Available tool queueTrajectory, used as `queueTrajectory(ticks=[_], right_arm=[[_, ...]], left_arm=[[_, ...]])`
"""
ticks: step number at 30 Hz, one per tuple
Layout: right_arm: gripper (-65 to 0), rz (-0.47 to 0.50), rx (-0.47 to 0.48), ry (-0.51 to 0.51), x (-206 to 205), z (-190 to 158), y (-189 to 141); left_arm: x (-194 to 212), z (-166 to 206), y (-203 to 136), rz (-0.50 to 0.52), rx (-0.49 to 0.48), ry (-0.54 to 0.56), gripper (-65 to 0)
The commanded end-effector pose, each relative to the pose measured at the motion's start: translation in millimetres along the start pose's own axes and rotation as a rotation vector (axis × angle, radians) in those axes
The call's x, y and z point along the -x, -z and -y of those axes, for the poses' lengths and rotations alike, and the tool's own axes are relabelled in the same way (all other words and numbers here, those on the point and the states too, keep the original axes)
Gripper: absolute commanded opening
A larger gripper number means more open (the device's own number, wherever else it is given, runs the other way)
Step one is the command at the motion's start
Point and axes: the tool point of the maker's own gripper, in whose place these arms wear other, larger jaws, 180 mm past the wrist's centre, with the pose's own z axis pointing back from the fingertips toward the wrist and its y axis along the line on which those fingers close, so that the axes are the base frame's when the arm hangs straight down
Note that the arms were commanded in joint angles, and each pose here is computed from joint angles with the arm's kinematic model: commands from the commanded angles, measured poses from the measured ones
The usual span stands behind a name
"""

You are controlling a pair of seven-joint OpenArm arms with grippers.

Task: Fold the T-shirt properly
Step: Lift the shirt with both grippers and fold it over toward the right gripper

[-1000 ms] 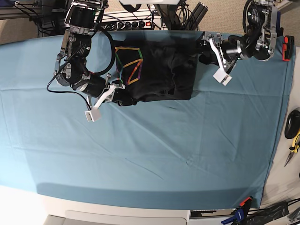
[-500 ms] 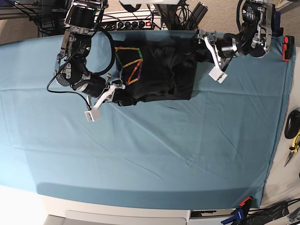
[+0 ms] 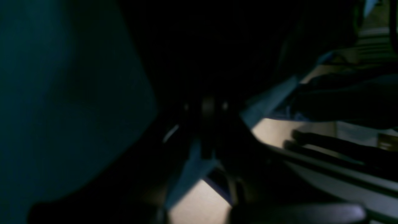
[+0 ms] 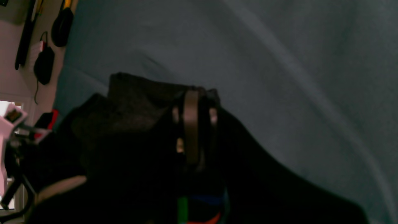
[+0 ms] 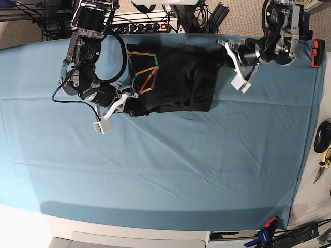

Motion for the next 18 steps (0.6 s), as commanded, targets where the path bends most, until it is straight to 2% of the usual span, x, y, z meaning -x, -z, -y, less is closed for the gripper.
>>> queueTrajectory(ticks=[1,9,14,18], right_arm=[[-65.0,0.040,-0.018,-0.026,-13,-5,-2],[-65.0,0.006,-0.051,0.044,19,-13,-1],[-65.0,0.013,-0.102,0.116,44,-38,2],[-65.0,0.046,-0.155,0.120,49,-59,-2]], left_arm=[[-12,-2,-4,0.028,-0.012,0.023,-65.0],[-52,-9,-8,0.101,-0.047,0.090,-65.0],[-80,-10,-12,0.155,-0.056,0.130,-65.0],[-98,-9,-13,0.185,-0.063,0.166,-65.0]])
